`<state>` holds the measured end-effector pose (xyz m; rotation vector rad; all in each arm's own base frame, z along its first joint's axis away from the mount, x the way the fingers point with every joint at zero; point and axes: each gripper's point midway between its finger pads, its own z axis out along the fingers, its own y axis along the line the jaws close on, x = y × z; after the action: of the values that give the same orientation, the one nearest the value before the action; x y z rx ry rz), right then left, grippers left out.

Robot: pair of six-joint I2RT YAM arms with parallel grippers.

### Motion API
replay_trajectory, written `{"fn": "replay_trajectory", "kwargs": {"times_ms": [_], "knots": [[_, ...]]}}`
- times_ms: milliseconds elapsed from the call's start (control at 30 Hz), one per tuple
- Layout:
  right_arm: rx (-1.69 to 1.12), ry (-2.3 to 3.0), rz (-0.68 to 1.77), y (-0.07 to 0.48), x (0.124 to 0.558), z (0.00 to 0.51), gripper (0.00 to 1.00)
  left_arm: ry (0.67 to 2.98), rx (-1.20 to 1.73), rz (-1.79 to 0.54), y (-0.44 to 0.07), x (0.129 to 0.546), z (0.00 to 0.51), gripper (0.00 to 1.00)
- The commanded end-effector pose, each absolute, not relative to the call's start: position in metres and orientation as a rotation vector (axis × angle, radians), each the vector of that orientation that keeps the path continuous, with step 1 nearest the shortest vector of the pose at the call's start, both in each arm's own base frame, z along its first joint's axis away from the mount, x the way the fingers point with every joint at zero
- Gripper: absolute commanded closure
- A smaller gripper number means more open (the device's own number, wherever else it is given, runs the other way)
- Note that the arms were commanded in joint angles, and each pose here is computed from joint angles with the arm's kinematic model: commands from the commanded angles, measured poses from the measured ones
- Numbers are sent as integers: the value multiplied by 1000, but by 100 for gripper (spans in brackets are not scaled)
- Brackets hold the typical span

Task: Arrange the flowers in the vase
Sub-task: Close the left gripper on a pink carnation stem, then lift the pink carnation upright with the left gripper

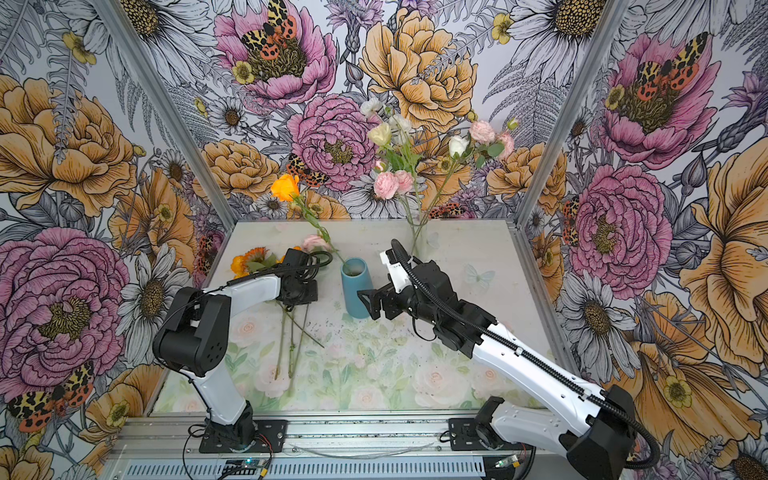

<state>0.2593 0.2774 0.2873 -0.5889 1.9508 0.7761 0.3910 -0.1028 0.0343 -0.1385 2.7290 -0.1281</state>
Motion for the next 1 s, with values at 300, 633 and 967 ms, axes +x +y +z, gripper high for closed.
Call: {"fn": "replay_trajectory", "kwargs": {"times_ms": [300,633,967], "knots": [[-552,1916,788,272,260,301,1,2623,-218,-103,-73,409,80,100],[-549,1926,791,273,261,298,1,2450,-440,-285,-37,406,144,100],[-546,1915,820,273,258,302,1,2014,-647,-19,32,335,267,100]]}}
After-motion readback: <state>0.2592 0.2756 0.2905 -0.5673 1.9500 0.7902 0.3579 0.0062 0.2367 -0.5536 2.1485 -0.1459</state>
